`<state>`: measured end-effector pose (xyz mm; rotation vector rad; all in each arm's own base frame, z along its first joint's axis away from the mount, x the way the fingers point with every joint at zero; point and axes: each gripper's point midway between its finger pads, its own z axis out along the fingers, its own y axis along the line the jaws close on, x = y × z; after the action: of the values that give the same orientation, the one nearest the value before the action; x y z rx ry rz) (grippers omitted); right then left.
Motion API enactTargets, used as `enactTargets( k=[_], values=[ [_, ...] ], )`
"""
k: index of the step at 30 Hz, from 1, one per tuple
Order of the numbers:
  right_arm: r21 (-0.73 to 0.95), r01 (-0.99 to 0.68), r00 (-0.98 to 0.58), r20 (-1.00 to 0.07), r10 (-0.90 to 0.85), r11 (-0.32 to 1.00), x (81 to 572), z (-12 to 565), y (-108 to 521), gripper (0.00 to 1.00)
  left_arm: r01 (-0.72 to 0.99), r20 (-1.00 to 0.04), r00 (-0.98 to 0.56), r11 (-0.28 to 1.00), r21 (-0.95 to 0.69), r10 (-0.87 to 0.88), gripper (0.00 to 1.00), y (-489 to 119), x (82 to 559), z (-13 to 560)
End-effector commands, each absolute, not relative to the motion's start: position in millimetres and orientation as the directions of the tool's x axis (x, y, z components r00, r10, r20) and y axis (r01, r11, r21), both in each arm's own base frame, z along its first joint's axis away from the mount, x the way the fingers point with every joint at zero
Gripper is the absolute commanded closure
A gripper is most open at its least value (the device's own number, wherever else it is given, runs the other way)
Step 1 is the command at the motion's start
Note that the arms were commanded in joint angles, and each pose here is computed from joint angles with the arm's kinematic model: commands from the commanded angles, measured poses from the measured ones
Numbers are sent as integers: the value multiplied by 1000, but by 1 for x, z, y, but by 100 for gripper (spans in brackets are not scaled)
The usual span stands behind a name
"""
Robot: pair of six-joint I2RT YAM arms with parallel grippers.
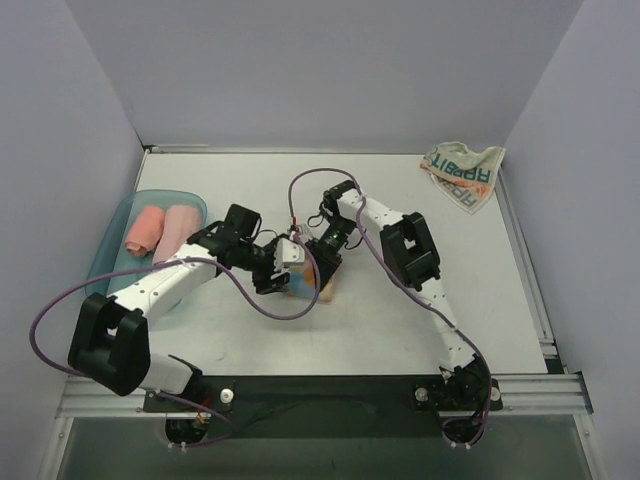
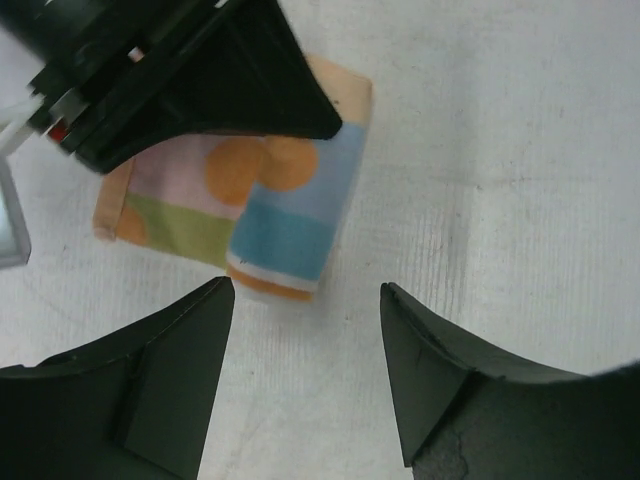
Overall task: Roll the towels
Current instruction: Roll the towel
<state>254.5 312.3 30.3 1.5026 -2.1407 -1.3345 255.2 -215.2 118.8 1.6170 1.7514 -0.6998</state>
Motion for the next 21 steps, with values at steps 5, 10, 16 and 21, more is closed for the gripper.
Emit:
enactTargets(
  k=[5, 10, 16, 21],
  values=[
    [830, -533, -518, -166, -839, 165, 249, 22, 301, 100, 937, -645, 327, -151, 314, 690, 28, -254, 259, 99],
    [832, -526, -521, -155, -839, 173, 250, 21, 301, 100, 914, -598, 389, -214, 344, 701, 29, -268, 255, 66],
    [830, -532, -517, -158, -841, 171, 250, 20, 300, 100, 895, -467, 394, -216, 389, 792, 40, -264, 267, 25],
    [810, -555, -523, -160, -837, 192, 257, 21, 299, 98, 935, -462, 339, -242, 258, 819, 76, -249, 237, 5]
  ],
)
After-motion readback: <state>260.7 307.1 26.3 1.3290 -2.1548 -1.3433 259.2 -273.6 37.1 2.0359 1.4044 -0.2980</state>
